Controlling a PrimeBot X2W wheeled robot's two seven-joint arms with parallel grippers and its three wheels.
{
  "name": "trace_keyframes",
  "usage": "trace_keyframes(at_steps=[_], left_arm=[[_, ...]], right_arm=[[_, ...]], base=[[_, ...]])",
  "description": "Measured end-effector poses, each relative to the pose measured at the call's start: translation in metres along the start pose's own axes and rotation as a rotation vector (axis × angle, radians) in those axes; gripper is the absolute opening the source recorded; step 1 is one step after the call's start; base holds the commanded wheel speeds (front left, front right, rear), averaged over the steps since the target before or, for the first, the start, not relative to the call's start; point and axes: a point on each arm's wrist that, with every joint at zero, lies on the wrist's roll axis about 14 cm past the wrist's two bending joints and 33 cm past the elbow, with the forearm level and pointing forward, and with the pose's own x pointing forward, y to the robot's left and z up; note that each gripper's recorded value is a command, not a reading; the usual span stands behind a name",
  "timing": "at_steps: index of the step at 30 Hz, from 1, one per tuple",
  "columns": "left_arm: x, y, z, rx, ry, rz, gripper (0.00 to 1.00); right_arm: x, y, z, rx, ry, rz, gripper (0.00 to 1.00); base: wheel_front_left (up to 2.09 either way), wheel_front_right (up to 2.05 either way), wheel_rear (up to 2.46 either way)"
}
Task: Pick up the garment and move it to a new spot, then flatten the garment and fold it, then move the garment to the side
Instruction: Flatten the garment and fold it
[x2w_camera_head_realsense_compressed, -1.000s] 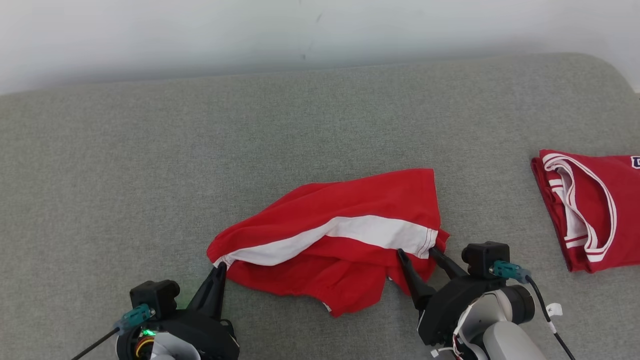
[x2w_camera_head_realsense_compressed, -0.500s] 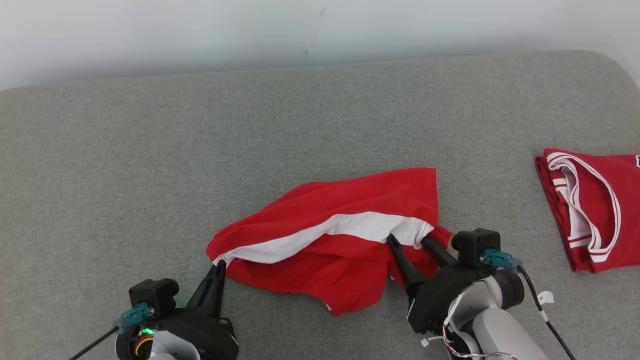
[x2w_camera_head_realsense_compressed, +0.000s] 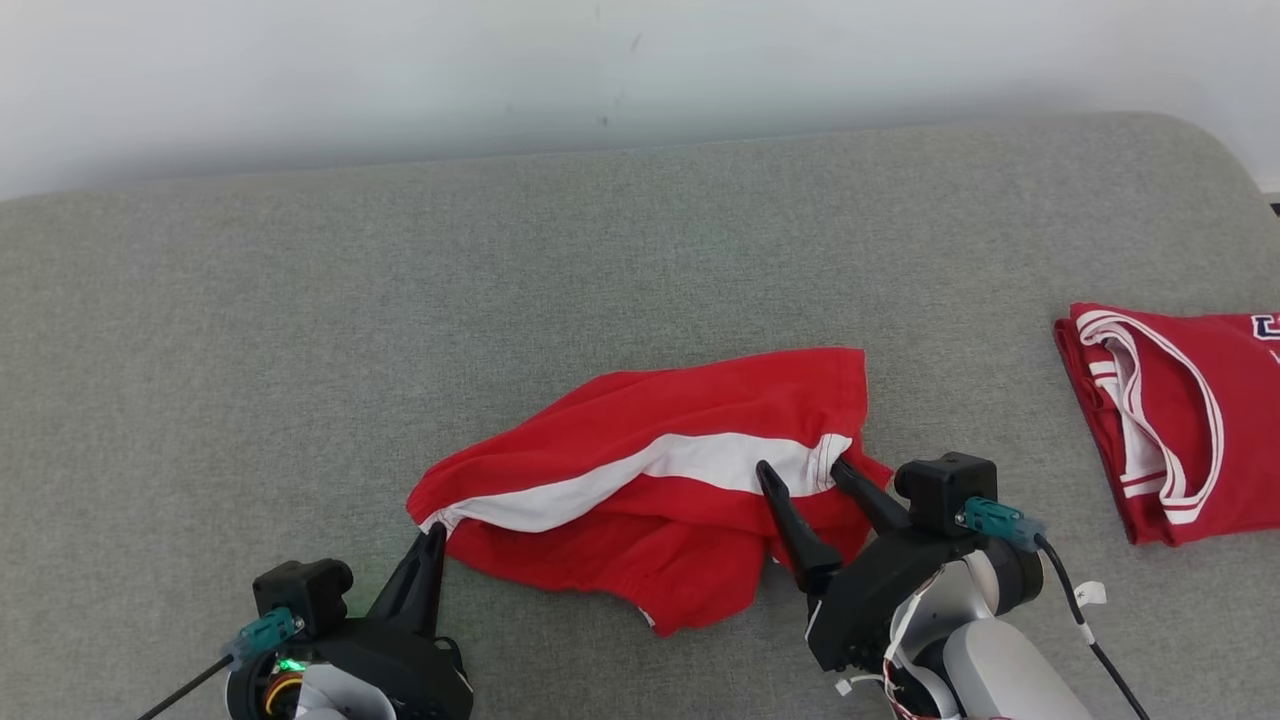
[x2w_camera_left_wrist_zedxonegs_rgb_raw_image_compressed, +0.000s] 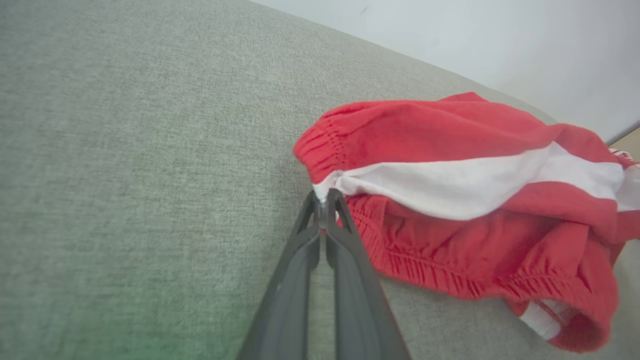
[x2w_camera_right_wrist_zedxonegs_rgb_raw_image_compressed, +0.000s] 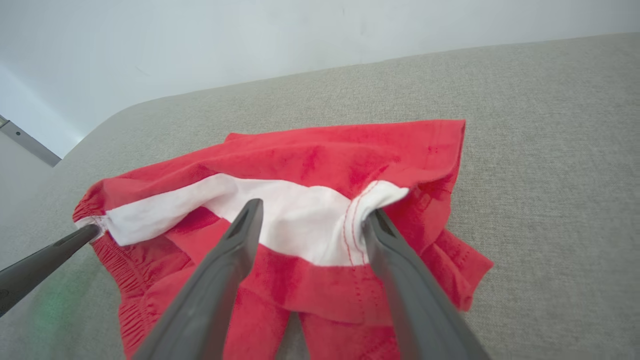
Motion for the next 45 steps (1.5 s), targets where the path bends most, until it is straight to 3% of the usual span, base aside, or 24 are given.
trace_keyframes(at_steps=[8, 9, 12, 14, 26, 31, 43, 45], left_arm=[[0.0, -0.003, -0.002, 0.002, 0.008, -0.008, 0.0], [0.0, -0.003, -0.002, 0.002, 0.009, -0.007, 0.0], [-0.002, -0.002, -0.002, 0.003, 0.009, -0.003, 0.0], [-0.003, 0.0, -0.001, 0.003, 0.006, 0.002, 0.0], [-0.013, -0.002, 0.018, -0.016, -0.059, 0.002, 0.0], [-0.007, -0.021, 0.043, -0.022, -0.1, -0.07, 0.0], [0.05, -0.092, 0.16, -0.012, -0.165, -0.33, 0.0], [0.071, -0.105, 0.197, -0.003, -0.203, -0.36, 0.0]], right_arm=[[0.006, -0.012, -0.007, -0.002, 0.067, -0.029, 0.92], [0.008, -0.012, -0.007, -0.001, 0.071, -0.028, 0.79], [0.015, -0.01, -0.008, -0.02, 0.091, -0.018, 0.27], [0.018, -0.007, -0.005, -0.026, 0.083, -0.007, 0.01], [0.009, 0.003, 0.007, -0.03, 0.038, 0.008, 0.0], [0.002, -0.002, 0.049, -0.008, -0.073, -0.003, 0.0], [0.024, -0.008, 0.178, -0.138, -0.226, 0.042, 0.0], [0.041, -0.015, 0.213, -0.231, -0.252, 0.029, 0.0]], base=[[0.0, 0.0, 0.0], [0.0, 0.0, 0.0], [0.0, 0.0, 0.0], [0.0, 0.0, 0.0], [0.0, 0.0, 0.0], [0.0, 0.0, 0.0], [0.0, 0.0, 0.0], [0.0, 0.0, 0.0]])
